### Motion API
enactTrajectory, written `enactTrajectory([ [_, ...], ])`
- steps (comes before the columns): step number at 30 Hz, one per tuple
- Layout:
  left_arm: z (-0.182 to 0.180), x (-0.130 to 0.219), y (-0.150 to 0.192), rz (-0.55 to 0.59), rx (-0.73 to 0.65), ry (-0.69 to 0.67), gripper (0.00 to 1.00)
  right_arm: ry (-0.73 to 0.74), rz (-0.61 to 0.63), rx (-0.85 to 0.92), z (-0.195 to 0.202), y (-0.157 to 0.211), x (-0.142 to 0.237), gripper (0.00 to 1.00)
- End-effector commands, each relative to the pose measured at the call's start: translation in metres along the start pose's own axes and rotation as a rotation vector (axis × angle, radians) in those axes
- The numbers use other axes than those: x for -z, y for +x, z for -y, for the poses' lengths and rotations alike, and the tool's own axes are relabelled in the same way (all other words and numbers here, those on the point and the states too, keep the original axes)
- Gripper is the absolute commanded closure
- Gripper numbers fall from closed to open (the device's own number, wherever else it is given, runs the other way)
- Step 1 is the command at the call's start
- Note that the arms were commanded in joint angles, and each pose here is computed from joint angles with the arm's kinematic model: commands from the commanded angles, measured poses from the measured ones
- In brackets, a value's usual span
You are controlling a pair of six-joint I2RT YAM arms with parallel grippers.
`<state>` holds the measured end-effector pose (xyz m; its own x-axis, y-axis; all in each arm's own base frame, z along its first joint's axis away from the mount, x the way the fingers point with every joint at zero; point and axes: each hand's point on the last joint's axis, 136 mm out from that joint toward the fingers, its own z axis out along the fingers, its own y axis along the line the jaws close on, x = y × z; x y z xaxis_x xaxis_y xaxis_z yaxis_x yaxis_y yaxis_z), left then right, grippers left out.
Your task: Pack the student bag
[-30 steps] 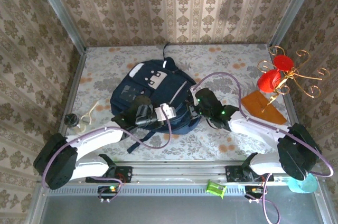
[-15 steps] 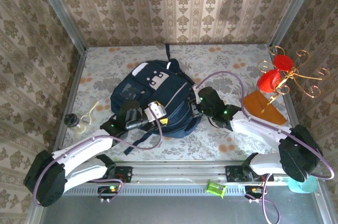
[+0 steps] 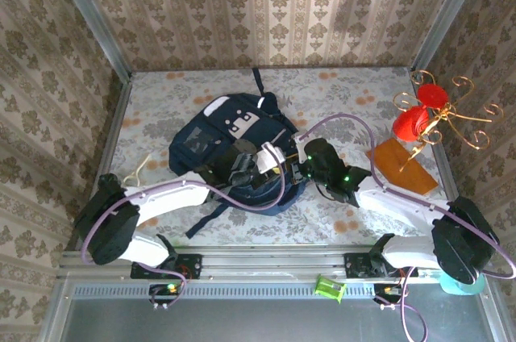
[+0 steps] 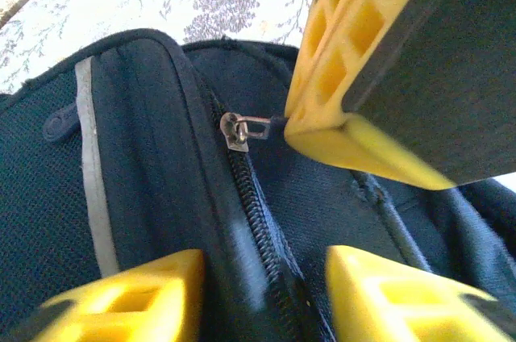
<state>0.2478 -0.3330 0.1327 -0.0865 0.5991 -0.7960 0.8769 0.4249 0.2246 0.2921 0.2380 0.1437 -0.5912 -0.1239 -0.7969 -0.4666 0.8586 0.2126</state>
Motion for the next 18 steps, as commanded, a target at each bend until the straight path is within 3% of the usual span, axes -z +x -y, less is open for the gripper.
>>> enactTrajectory([
  [1, -0.008, 0.002, -0.012, 0.025, -0.018, -0.036, 0.74, -0.029, 0.066, -0.016, -0.008, -0.015, 0.008, 1.00],
  [4, -0.001, 0.011, -0.015, 0.074, -0.070, 0.007, 0.96, 0.044, 0.046, -0.018, 0.005, -0.009, 0.007, 1.00],
  [5, 0.002, 0.015, -0.014, 0.089, -0.092, 0.023, 1.00, 0.067, 0.038, -0.020, 0.010, -0.007, 0.008, 1.00],
  [11, 0.017, 0.046, -0.010, 0.224, -0.211, 0.177, 1.00, 0.191, 0.005, -0.037, 0.038, -0.004, 0.011, 1.00],
  [18, 0.010, 0.065, -0.006, 0.270, -0.242, 0.224, 1.00, 0.303, -0.038, -0.054, 0.062, 0.006, 0.017, 1.00],
])
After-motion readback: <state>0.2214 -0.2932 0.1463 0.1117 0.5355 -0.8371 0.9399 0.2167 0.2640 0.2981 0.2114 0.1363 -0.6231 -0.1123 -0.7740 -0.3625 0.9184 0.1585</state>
